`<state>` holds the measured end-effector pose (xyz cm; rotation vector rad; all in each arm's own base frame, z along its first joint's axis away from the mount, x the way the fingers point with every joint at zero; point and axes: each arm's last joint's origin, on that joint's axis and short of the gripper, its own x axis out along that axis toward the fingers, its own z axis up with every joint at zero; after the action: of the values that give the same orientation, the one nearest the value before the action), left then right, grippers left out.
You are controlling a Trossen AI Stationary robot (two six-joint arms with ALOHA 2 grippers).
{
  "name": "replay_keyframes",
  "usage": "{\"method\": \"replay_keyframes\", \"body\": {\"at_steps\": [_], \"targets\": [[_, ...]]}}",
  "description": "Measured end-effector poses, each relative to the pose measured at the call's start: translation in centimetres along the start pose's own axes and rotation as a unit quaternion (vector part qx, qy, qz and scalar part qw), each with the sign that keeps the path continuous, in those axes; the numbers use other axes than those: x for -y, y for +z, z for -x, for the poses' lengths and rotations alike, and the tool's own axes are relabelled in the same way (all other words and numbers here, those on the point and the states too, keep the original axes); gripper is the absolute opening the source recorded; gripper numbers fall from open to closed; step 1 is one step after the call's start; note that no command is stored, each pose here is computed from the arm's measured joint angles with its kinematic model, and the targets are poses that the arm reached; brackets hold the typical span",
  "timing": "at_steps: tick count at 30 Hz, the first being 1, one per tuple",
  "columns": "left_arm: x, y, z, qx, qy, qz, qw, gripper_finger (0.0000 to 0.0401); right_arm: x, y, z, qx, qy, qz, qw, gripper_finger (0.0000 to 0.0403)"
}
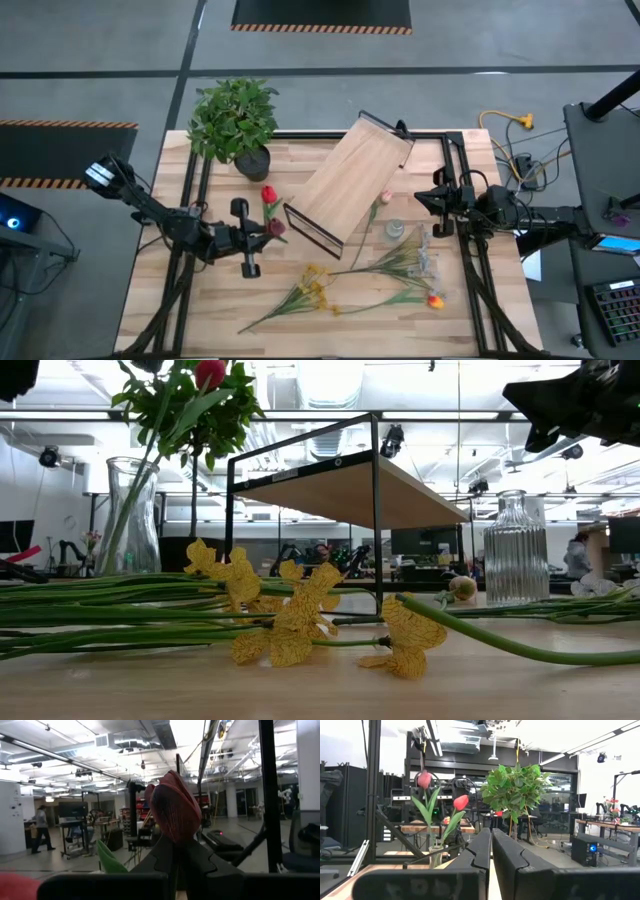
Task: Pick and place flowers into a vace then onto a shelf
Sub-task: Put the dark red flower into the left transparent vase
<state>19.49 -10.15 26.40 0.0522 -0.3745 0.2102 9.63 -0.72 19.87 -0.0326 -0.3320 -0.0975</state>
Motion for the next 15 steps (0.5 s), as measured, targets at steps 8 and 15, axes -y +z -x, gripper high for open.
{"method": "replay_keyframes", "body": {"at_steps": [8,15], "targets": [[-0.4,-1.6,1.1,-0.022,-0.008,-0.017,1.0,0.0005,0.0,0.0,0.0,0.0,0.0,0.0,1.0,0.0009],[-0.7,-1.5,1.2,-0.03,0.021,-0.022,0.999,0.0046,0.0,0.0,0.0,0.0,0.0,0.0,1.0,0.0009]]}}
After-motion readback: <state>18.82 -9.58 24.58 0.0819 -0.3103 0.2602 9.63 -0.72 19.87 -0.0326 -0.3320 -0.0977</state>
